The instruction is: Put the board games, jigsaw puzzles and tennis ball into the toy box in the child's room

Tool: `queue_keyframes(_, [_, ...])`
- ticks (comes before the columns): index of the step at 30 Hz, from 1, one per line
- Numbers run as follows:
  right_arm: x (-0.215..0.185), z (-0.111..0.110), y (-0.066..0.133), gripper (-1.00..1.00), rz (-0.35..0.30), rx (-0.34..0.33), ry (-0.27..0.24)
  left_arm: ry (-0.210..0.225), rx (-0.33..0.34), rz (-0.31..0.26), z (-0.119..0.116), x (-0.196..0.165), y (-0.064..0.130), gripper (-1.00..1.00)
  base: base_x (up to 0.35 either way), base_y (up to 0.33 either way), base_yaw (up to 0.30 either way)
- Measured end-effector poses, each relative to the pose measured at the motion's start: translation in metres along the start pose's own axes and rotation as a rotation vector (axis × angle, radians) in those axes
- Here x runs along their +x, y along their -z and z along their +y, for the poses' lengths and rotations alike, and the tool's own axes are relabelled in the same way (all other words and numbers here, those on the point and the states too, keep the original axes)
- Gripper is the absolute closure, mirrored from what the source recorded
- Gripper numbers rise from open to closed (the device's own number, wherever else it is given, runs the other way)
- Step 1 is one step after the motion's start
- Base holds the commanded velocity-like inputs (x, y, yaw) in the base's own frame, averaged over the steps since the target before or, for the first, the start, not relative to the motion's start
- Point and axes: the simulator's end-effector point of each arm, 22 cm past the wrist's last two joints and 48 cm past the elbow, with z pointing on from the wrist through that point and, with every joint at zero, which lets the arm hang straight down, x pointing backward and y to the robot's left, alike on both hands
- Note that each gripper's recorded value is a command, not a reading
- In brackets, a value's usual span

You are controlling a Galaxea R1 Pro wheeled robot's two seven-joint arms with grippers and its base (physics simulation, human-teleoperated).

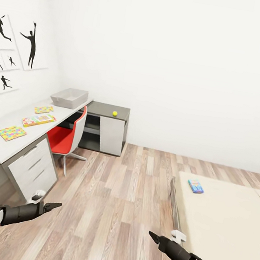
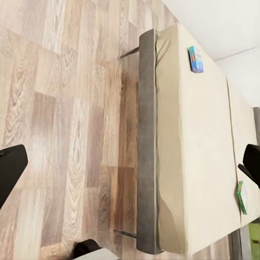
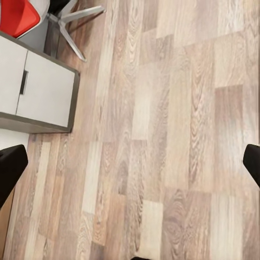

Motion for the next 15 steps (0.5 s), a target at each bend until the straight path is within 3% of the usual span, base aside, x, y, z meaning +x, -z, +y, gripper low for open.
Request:
queue_keyframes(6, [-0.0027,0.0015,0.0011,-1.0,-0.006,-0.002,0.002,-0.004,0.003,-0.004,-0.0025,-0.0019,0.0009,-1.0,-0.133,-0.091,-0.143])
queue_keyframes(15, [-0.0037,0.0025,0.0016,-1.0,-0.008,-0.004,0.003,-0.006,0.004,-0.006,-0.0035,-0.0028,0.0016,-1.0,-0.047,-0.038,-0.037])
